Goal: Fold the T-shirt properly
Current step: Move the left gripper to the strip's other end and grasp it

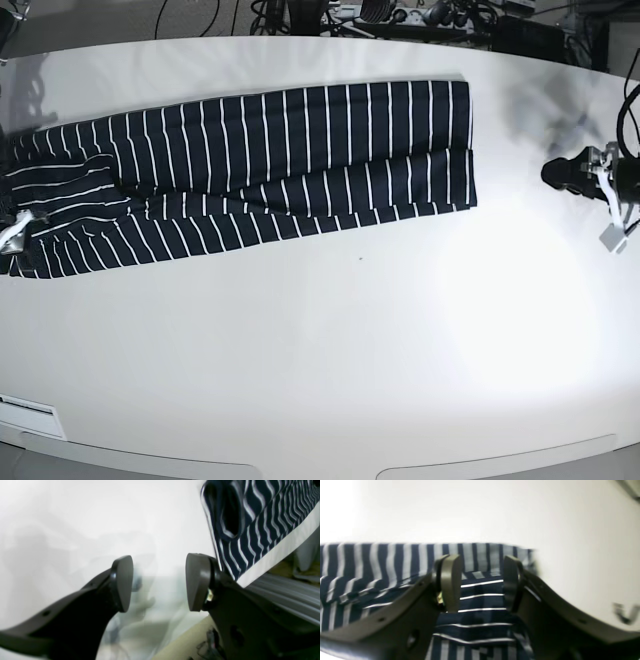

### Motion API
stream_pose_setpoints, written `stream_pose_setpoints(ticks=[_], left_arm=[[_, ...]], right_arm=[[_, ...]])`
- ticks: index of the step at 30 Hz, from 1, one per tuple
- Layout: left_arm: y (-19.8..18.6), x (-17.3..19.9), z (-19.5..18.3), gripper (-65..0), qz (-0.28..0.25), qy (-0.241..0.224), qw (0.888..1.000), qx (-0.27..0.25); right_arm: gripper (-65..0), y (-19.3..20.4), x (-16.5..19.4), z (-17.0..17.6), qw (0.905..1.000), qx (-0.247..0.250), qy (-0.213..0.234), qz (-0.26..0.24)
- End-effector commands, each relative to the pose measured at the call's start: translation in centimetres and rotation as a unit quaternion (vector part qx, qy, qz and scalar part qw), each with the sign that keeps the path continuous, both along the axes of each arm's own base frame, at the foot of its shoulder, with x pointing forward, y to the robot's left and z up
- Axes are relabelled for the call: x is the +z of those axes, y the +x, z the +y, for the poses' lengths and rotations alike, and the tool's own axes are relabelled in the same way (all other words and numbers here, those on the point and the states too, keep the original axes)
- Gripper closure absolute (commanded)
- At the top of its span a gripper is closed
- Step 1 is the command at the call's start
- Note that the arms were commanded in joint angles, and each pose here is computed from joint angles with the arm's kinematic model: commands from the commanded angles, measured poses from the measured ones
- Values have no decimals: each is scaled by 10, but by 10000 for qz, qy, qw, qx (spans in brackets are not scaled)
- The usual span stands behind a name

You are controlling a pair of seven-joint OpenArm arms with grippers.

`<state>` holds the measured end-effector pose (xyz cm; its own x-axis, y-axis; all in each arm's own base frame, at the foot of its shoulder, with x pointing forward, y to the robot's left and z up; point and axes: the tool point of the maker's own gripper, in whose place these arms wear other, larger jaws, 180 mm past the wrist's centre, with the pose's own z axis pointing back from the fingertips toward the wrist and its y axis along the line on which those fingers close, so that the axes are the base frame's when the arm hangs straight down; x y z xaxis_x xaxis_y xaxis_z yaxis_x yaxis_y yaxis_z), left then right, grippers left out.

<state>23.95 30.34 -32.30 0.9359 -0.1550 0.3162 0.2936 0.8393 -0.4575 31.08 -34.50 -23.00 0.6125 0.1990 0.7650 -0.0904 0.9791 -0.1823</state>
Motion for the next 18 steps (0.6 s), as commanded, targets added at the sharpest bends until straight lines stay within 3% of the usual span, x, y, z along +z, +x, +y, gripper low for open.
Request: stream_pose_setpoints(ticks=[1, 9, 18], left_arm=[[2, 9, 5, -356, -51, 48, 10000, 16], [-33, -23, -25, -356, 401, -313, 9987, -76], [-53, -18, -102, -355, -14, -957, 9920, -821]], right_arm=[[-300, 5, 25, -8, 9994, -10, -135, -308], [-300, -3, 25, -19, 9995, -84, -159, -261], [-300, -7, 13, -28, 9996, -222, -137, -99]])
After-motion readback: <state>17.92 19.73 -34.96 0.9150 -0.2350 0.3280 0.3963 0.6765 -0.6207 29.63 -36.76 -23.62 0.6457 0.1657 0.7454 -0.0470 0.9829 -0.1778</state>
